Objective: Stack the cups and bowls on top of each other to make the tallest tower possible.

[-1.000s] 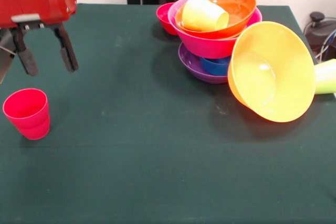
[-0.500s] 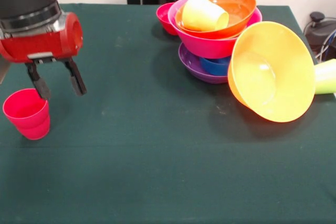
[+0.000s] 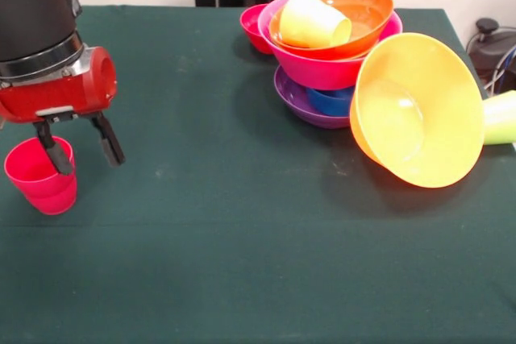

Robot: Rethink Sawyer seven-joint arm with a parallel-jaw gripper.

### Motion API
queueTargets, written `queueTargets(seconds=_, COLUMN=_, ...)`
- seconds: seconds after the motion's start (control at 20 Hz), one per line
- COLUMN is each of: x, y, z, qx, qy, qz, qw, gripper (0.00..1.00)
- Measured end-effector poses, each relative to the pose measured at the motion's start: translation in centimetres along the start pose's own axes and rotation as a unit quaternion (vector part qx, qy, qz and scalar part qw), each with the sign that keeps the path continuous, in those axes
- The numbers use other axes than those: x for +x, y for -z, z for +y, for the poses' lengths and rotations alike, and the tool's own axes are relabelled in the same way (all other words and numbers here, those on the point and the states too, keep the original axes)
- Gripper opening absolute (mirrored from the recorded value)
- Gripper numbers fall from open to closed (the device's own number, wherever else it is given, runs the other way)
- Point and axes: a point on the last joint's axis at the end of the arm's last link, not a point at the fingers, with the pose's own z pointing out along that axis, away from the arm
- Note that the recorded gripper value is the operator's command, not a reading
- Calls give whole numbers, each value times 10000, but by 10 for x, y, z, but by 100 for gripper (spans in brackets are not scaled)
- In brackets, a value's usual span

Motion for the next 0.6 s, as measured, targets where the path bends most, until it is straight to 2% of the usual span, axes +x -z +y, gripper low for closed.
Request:
queueTargets(seconds=0.35, x=-5, y=13, z=-8, qx=100, qy=55, qz=-89, qw=9999, gripper=100)
queueTargets(seconds=0.6, x=-15, y=35, z=-9, qx=230, qy=109, qz=-210, qw=9995, gripper=100)
